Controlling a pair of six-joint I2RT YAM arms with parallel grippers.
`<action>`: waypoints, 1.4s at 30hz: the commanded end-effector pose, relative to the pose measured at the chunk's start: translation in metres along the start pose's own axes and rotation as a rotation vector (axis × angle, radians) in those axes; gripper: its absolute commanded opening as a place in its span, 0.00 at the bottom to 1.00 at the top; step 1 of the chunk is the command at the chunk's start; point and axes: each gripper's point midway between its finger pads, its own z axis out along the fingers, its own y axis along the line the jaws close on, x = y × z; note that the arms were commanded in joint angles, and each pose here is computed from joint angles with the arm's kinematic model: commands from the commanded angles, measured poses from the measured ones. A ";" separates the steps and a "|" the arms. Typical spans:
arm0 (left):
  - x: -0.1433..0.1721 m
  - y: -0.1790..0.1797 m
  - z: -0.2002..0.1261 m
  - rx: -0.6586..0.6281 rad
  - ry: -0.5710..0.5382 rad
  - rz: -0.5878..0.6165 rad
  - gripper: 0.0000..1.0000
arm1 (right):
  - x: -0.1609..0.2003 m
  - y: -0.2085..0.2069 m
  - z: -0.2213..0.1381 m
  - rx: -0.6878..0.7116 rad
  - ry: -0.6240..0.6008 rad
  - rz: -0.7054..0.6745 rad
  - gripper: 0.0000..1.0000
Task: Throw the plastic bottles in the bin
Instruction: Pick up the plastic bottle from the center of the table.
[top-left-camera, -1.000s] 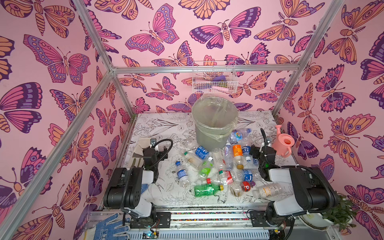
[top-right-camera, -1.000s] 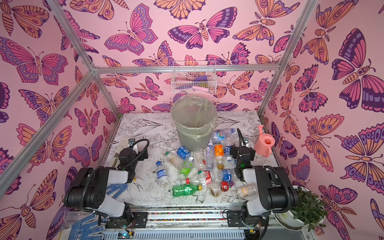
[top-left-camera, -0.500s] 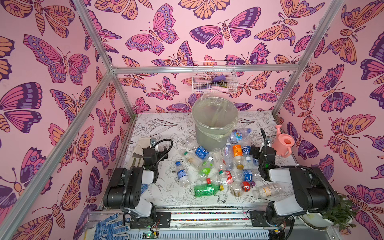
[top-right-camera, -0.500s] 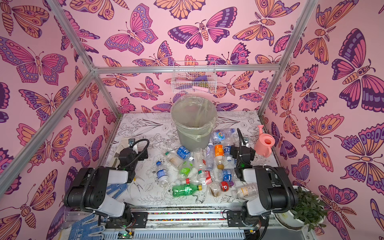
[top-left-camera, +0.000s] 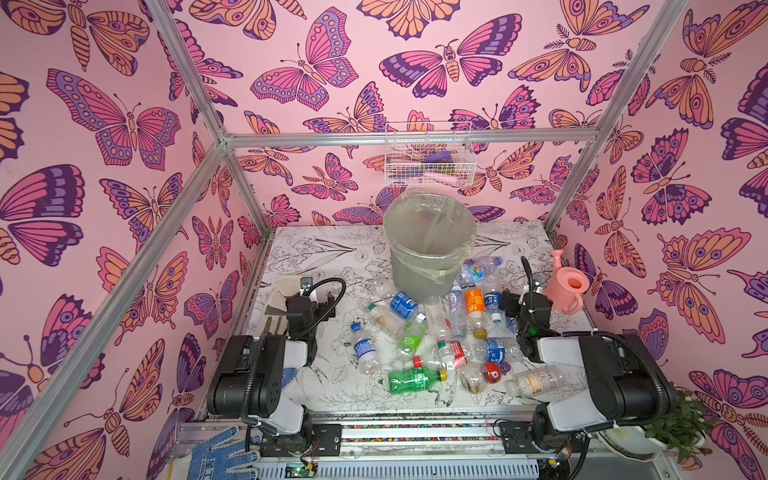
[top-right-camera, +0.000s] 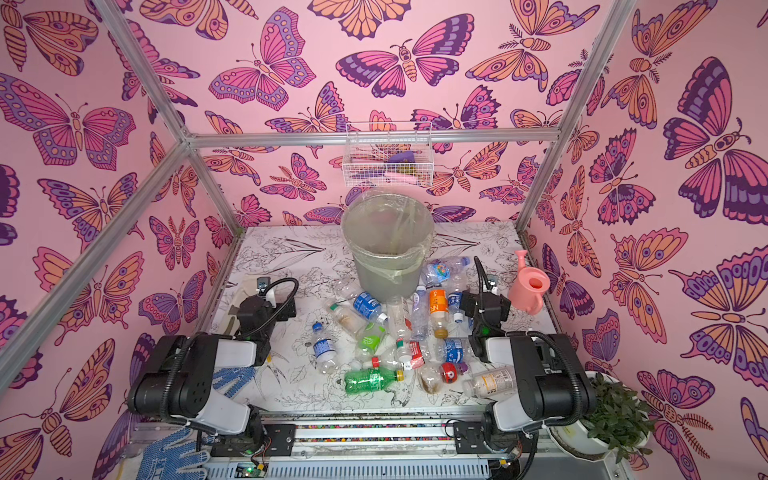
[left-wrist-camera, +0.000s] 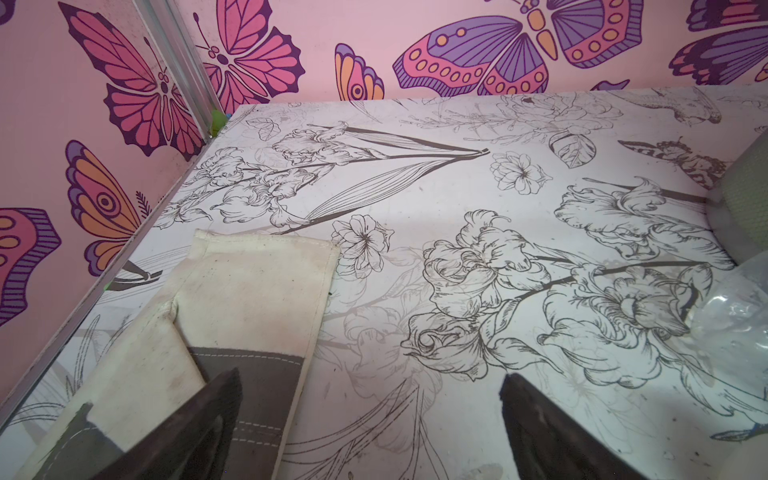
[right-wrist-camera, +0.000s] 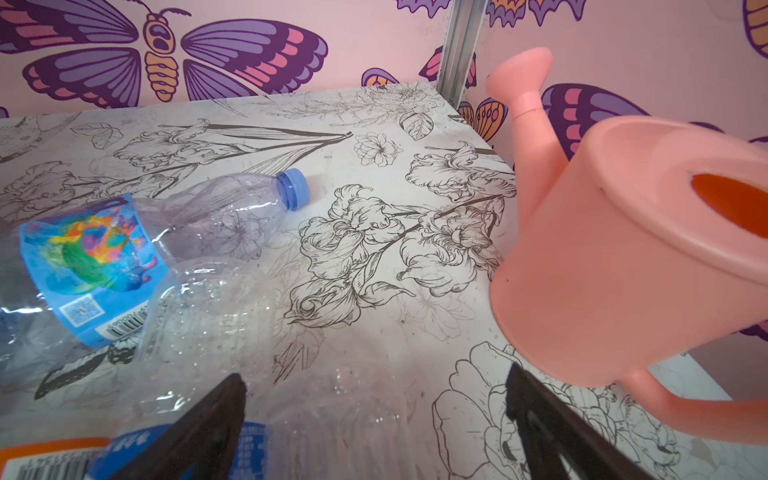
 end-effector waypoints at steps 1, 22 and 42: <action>-0.002 0.001 0.001 -0.008 -0.009 -0.012 0.99 | -0.009 0.001 0.002 -0.007 -0.029 0.004 0.99; -0.003 0.001 0.001 -0.007 -0.009 -0.013 0.99 | -0.010 0.001 0.002 -0.007 -0.030 0.004 0.99; -0.002 0.022 -0.002 -0.129 -0.022 -0.061 0.99 | -0.010 0.001 0.002 -0.008 -0.029 0.004 0.99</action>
